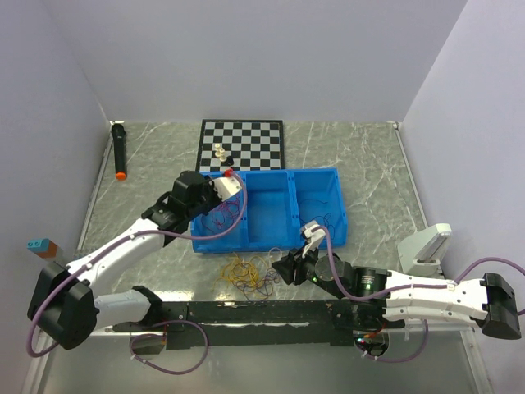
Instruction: Untangle the cables
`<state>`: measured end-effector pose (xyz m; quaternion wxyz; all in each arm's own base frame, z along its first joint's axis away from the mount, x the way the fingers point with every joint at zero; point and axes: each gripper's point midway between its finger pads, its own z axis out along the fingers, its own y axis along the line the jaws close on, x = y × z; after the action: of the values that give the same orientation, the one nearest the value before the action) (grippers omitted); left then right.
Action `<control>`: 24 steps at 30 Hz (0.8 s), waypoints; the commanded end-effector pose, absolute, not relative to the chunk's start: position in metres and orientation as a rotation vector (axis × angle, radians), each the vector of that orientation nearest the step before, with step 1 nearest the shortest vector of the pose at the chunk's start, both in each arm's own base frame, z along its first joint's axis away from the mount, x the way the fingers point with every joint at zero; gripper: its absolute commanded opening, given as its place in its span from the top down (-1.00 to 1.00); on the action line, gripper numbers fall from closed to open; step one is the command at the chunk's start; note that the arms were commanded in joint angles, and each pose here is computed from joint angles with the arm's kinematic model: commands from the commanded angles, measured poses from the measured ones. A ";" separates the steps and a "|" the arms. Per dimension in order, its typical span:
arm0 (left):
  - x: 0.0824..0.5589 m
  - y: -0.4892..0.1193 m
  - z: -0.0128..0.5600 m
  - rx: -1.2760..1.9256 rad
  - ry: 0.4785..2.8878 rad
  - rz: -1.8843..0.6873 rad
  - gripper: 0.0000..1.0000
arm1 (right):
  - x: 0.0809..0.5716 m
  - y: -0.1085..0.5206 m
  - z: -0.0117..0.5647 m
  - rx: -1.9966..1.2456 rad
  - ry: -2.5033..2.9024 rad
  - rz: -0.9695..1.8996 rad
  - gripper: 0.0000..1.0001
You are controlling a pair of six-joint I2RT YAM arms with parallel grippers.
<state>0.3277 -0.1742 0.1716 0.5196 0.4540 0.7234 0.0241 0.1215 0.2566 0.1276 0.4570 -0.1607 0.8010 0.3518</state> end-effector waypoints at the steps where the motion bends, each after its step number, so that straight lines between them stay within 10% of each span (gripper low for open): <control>1: 0.328 -0.195 0.198 1.076 1.741 -0.065 0.68 | 0.120 0.259 0.131 -0.390 1.960 0.892 0.02; 9: 0.319 -0.200 0.207 1.163 1.831 -0.138 0.15 | 0.117 0.259 0.126 -0.414 1.976 0.887 -0.14; 13: 0.311 -0.203 0.222 1.212 1.763 -0.163 0.19 | 0.116 0.258 0.126 -0.415 1.978 0.890 -0.17; 24: 0.140 -0.233 0.150 1.986 1.344 -0.505 -0.40 | 0.115 0.244 0.097 -0.372 2.053 0.844 -0.23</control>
<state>0.2047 -0.2379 0.2138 0.4387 0.6588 0.5899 -0.1597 0.1147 0.2501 0.1041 0.4345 -0.1681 0.8160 0.3421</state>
